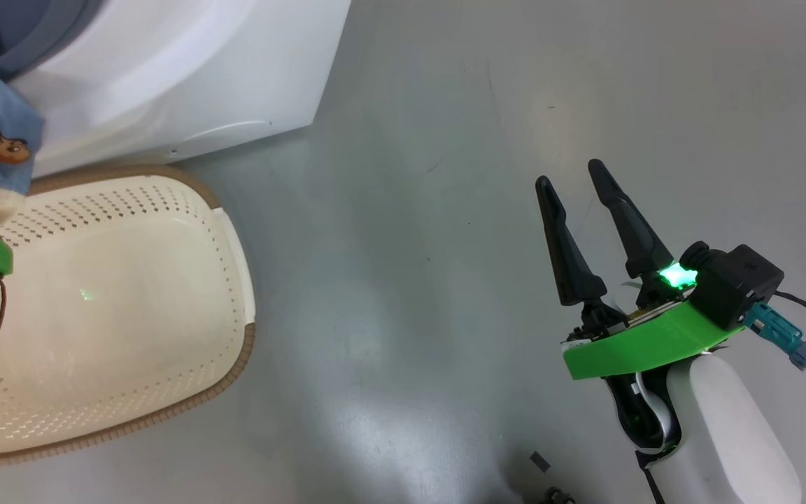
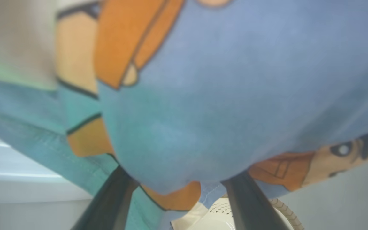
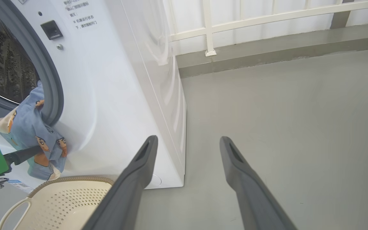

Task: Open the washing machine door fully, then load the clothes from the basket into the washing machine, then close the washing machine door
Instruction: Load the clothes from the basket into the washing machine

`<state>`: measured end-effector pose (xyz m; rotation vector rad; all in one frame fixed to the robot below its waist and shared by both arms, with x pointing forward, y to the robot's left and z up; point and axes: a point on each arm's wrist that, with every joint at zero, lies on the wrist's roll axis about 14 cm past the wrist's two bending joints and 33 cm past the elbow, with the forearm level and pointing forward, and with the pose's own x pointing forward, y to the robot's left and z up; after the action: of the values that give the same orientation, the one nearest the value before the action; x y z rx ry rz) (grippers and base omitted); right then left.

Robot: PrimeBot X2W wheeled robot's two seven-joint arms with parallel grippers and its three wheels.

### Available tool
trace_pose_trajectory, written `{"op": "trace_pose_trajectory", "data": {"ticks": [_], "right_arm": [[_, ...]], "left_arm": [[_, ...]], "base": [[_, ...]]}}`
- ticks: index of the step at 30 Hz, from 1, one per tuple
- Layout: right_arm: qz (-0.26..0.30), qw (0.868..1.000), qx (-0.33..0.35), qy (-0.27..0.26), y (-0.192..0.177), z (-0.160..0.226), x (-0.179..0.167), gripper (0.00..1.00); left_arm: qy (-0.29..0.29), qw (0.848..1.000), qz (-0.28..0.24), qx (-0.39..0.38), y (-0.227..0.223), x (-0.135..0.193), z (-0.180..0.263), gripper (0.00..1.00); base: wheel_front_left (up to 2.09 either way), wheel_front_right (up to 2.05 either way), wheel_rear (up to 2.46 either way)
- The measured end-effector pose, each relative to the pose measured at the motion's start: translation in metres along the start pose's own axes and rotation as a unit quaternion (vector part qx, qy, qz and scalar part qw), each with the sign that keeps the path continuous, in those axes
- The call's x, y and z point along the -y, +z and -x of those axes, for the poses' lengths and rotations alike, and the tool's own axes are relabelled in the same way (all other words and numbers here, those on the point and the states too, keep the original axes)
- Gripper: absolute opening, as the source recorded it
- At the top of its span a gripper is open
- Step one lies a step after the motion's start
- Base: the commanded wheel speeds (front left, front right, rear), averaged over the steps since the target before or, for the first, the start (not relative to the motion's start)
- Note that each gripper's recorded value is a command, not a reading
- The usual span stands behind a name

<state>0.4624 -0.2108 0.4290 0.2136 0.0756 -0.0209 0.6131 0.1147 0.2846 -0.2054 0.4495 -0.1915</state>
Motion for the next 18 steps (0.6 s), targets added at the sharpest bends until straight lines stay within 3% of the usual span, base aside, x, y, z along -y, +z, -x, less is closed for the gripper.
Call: {"op": "trace_pose_trajectory", "data": {"ticks": [2, 3, 4, 5, 18], "right_arm": [[0.0, 1.0, 0.0, 0.001, 0.0, 0.0, -0.001, 1.0], [-0.001, 1.0, 0.0, 0.001, -0.001, -0.001, -0.001, 1.0], [-0.001, 1.0, 0.0, 0.002, -0.001, -0.001, -0.002, 1.0], [-0.001, 1.0, 0.0, 0.002, -0.001, -0.001, -0.002, 1.0], [-0.008, 1.0, 0.012, 0.014, 0.008, -0.002, -0.011, 1.0]], "left_arm": [[0.001, 1.0, 0.001, 0.001, 0.001, -0.001, 0.0, 1.0], [0.002, 1.0, 0.001, 0.002, 0.001, -0.001, 0.0, 0.59], [0.002, 1.0, 0.001, 0.003, 0.002, -0.002, 0.001, 0.34], [0.002, 1.0, 0.001, 0.003, 0.002, -0.002, 0.001, 0.0], [-0.001, 1.0, -0.013, 0.02, 0.011, -0.003, 0.02, 0.0]], "base": [[0.0, 0.0, 0.0], [0.0, 0.0, 0.0], [0.0, 0.0, 0.0], [0.0, 0.0, 0.0], [0.0, 0.0, 0.0]]}}
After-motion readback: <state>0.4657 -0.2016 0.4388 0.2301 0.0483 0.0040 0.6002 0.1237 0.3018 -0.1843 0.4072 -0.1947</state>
